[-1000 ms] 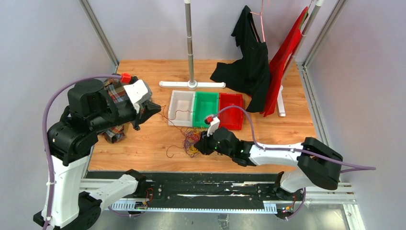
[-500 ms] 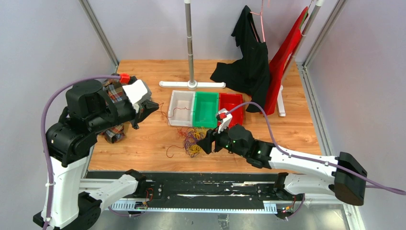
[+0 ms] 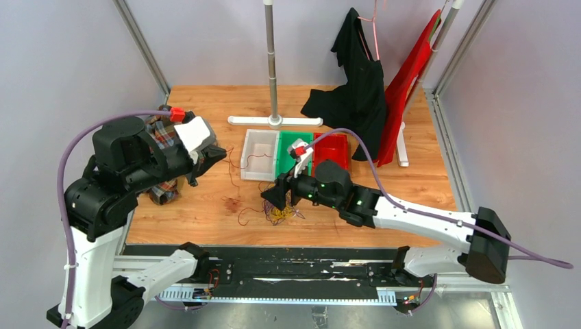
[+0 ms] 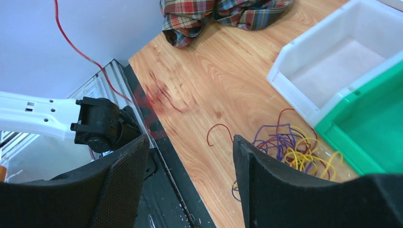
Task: Untangle the cables
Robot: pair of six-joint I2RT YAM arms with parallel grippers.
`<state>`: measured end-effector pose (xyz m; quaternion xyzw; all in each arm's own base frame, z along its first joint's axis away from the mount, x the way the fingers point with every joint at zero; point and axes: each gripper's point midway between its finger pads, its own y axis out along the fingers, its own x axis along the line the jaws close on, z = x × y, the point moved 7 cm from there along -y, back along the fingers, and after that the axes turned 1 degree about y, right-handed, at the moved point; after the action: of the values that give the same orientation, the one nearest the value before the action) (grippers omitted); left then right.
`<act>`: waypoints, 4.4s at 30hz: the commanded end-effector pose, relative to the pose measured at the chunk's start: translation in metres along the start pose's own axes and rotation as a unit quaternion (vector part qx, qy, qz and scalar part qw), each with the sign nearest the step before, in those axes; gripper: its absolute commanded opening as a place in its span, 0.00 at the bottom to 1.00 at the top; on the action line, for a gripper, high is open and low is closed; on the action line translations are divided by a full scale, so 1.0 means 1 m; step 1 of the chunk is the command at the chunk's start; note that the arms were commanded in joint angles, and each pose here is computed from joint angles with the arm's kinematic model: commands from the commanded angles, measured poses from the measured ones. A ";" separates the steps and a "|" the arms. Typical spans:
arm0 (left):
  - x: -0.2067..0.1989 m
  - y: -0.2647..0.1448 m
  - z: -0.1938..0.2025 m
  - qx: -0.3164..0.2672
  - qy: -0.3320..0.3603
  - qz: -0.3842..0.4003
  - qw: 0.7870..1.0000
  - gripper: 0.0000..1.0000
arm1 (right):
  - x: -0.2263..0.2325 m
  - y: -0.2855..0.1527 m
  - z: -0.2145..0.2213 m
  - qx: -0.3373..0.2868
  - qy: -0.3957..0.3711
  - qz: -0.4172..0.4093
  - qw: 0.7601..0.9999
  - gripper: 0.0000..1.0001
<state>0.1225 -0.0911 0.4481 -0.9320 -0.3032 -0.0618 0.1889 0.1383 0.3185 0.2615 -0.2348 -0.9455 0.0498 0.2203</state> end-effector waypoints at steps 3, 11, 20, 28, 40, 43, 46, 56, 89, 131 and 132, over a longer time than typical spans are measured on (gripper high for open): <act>-0.004 -0.004 -0.003 -0.019 0.004 0.004 1.000 0.00 | 0.026 0.031 0.001 0.023 -0.028 -0.059 0.998 0.65; -0.008 -0.003 -0.008 -0.027 -0.023 0.018 0.999 0.00 | 0.021 0.060 0.022 0.036 0.002 -0.049 0.998 0.46; -0.010 -0.004 0.000 -0.016 -0.015 0.021 1.000 0.00 | -0.003 0.036 0.032 0.023 0.043 -0.026 0.998 0.26; -0.013 -0.007 0.012 0.003 0.002 0.022 1.000 0.00 | -0.011 0.013 0.025 0.016 0.055 -0.018 0.998 0.02; -0.016 -0.006 0.057 0.071 -0.004 -0.014 0.997 0.00 | -0.005 0.002 -0.014 -0.009 0.024 -0.009 1.000 0.01; -0.023 -0.006 0.072 0.079 -0.012 -0.008 0.997 0.00 | -0.003 0.001 -0.021 -0.012 0.017 -0.009 1.000 0.01; -0.022 -0.009 0.068 0.073 -0.004 -0.013 0.997 0.00 | -0.006 0.008 -0.015 0.008 0.012 -0.007 1.000 0.10; -0.023 -0.017 0.040 0.024 0.027 0.010 0.999 0.00 | -0.010 0.056 0.027 0.074 0.049 -0.043 0.995 0.69; -0.016 -0.022 0.015 -0.004 0.047 0.006 0.999 0.00 | 0.035 0.115 0.074 0.156 0.100 -0.142 0.972 0.09; -0.022 0.017 0.097 0.094 -0.034 -0.011 0.995 0.79 | 0.034 0.037 -0.084 -0.068 0.072 -0.142 0.985 0.01; -0.019 0.021 0.099 0.095 -0.032 -0.012 0.995 0.75 | 0.037 0.037 -0.085 -0.069 0.071 -0.148 0.984 0.01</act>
<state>0.0934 -0.0720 0.3437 -0.9188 -0.2841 -0.0144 0.2737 0.1764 0.3659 0.3033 -0.1572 -0.9389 -0.0185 0.3056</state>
